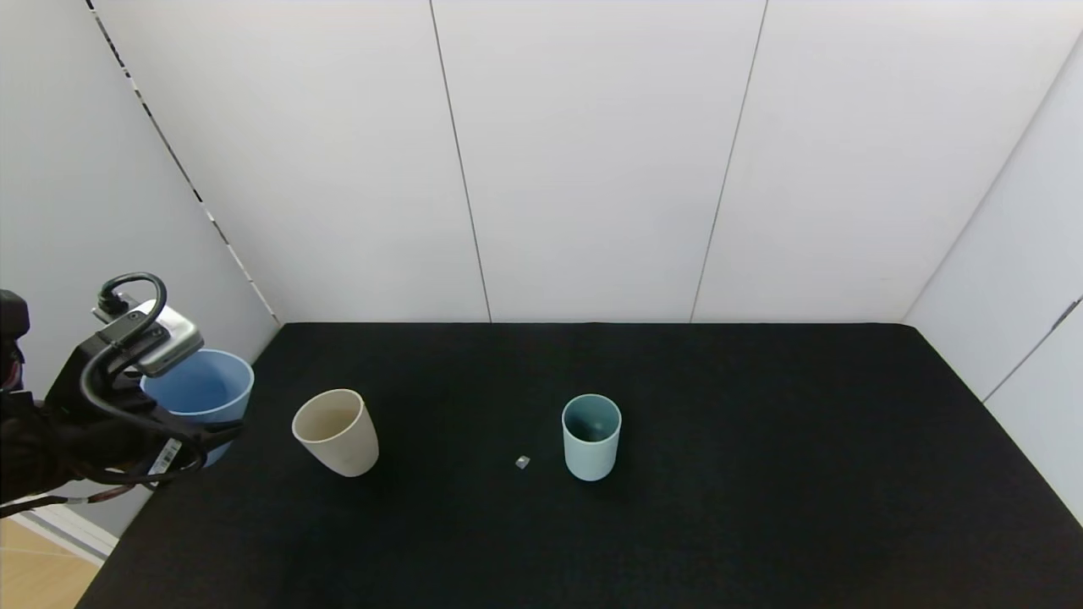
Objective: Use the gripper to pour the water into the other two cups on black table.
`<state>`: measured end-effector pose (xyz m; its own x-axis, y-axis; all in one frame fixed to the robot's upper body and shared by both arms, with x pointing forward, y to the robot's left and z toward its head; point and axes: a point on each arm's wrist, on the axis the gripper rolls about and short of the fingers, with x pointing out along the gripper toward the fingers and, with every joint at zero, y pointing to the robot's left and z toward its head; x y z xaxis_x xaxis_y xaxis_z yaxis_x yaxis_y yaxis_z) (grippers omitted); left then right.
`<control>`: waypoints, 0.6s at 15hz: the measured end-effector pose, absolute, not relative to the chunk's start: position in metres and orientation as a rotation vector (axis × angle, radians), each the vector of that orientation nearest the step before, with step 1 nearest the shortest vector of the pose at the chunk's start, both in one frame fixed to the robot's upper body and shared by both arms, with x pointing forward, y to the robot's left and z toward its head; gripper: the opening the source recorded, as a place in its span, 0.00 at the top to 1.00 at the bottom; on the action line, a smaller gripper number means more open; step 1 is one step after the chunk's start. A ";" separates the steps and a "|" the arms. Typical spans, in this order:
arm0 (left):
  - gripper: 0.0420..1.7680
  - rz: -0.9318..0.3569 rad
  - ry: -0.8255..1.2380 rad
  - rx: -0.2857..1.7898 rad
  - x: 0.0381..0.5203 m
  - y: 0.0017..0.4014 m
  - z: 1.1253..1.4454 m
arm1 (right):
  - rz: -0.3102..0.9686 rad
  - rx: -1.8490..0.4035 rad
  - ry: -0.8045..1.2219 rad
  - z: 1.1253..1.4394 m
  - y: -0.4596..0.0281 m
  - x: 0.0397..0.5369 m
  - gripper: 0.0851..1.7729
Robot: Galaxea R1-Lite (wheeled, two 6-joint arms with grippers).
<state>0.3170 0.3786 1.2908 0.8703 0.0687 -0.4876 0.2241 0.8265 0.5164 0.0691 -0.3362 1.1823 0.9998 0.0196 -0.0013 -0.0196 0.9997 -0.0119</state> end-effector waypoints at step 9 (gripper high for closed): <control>0.32 -0.070 0.605 0.759 0.319 0.381 1.277 | 0.020 -0.011 0.001 1.182 -0.336 0.069 0.04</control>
